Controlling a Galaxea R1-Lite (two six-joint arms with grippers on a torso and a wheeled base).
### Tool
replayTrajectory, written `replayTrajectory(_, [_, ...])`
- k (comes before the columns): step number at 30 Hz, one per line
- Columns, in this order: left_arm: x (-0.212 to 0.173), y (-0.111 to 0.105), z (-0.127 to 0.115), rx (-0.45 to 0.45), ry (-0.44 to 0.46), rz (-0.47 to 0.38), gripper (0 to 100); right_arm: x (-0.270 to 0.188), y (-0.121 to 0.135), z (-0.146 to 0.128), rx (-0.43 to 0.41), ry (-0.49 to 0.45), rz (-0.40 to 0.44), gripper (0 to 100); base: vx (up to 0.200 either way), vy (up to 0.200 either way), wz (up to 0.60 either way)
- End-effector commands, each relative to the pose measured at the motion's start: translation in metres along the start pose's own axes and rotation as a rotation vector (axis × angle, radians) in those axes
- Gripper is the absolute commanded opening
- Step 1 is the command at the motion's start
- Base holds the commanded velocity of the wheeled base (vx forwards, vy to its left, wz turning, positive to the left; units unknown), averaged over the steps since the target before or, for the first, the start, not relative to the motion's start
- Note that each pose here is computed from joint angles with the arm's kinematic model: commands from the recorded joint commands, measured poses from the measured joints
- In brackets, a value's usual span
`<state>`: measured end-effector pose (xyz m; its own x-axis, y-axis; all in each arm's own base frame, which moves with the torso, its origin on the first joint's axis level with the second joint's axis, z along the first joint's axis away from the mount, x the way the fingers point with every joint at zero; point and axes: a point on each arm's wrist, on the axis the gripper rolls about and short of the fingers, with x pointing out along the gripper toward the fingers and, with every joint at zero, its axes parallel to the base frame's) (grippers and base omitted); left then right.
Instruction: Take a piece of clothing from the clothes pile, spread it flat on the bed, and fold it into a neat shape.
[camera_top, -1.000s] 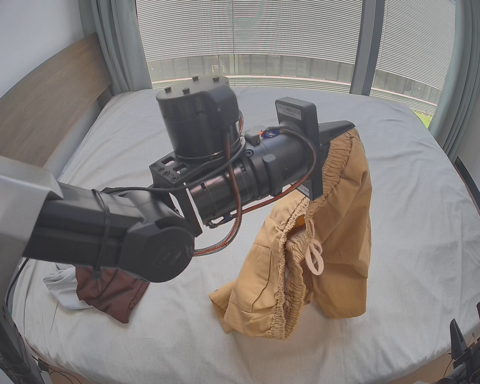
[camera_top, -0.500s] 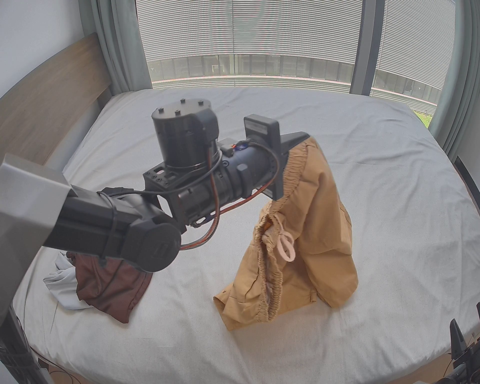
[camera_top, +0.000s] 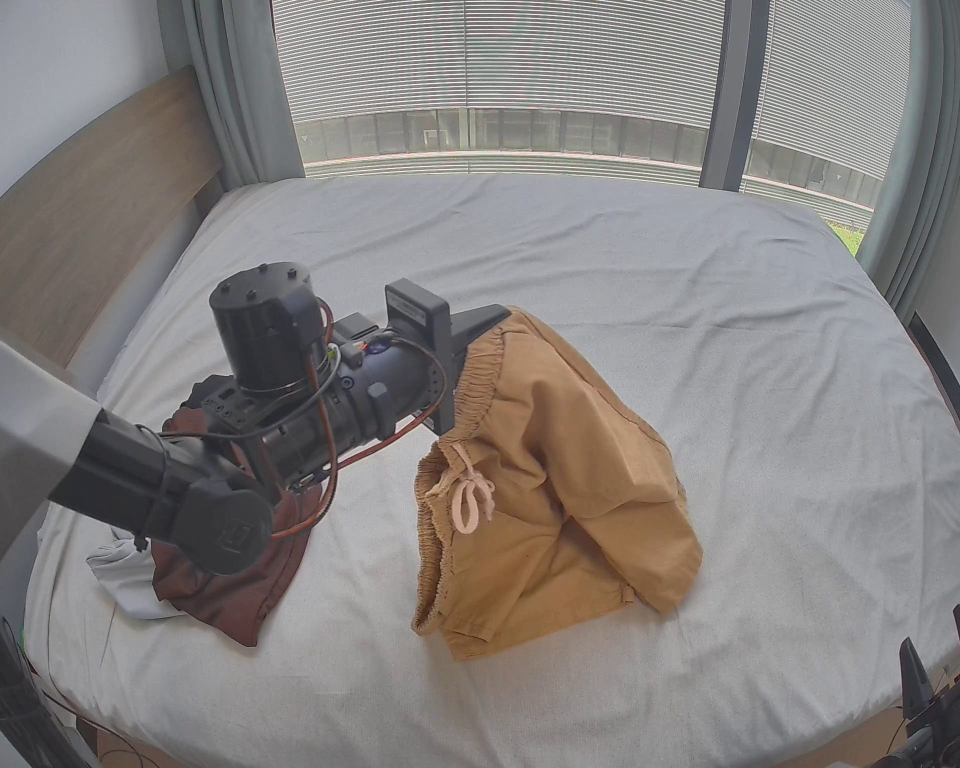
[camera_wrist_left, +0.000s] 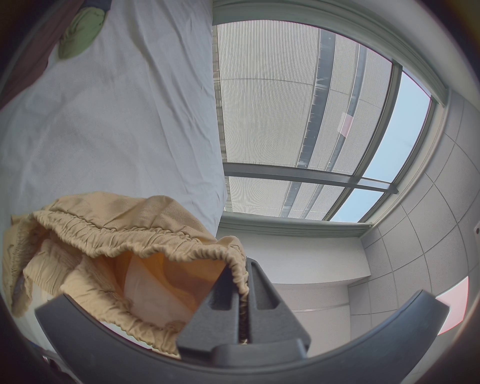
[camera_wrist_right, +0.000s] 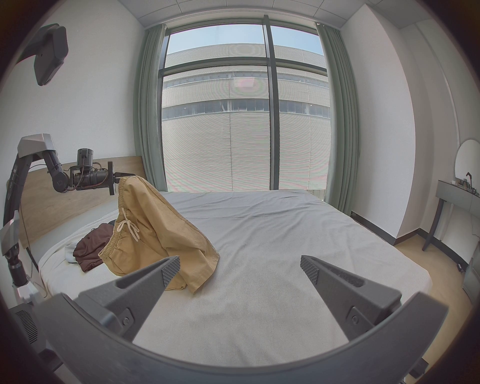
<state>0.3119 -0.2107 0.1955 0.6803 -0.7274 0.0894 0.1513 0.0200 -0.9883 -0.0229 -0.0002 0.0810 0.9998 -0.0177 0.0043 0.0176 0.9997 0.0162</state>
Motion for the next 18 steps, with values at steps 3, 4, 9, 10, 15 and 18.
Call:
replayTrajectory(3, [-0.031, 0.013, 0.020, 0.051, -0.051, 0.011, 0, 0.000, 0.000, -0.005, -0.001, 0.001, 0.001, 100, 0.000, 0.000, 0.00])
replayTrajectory(4, [-0.031, 0.013, 0.020, 0.051, -0.051, 0.011, 0, 0.000, 0.000, -0.005, -0.001, 0.001, 0.001, 100, 0.000, 0.000, 0.00])
replayTrajectory(9, [-0.056, 0.024, 0.035, 0.071, -0.071, -0.003, 0, 0.000, 0.000, -0.005, -0.002, 0.001, 0.001, 100, 0.000, 0.000, 0.00])
replayTrajectory(10, [-0.061, 0.024, 0.037, 0.079, -0.075, -0.009, 0, 0.000, 0.000, -0.005, -0.002, 0.001, -0.001, 100, 0.000, 0.000, 0.00])
replayTrajectory(15, [-0.085, 0.034, 0.057, 0.137, -0.081, 0.009, 0, 0.000, 0.000, -0.005, -0.004, 0.001, 0.001, 100, 0.000, 0.000, 0.00])
replayTrajectory(18, [-0.098, 0.042, 0.065, 0.185, -0.054, 0.033, 0, 0.000, 0.000, -0.005, -0.005, 0.001, 0.001, 100, 0.000, 0.000, 0.00])
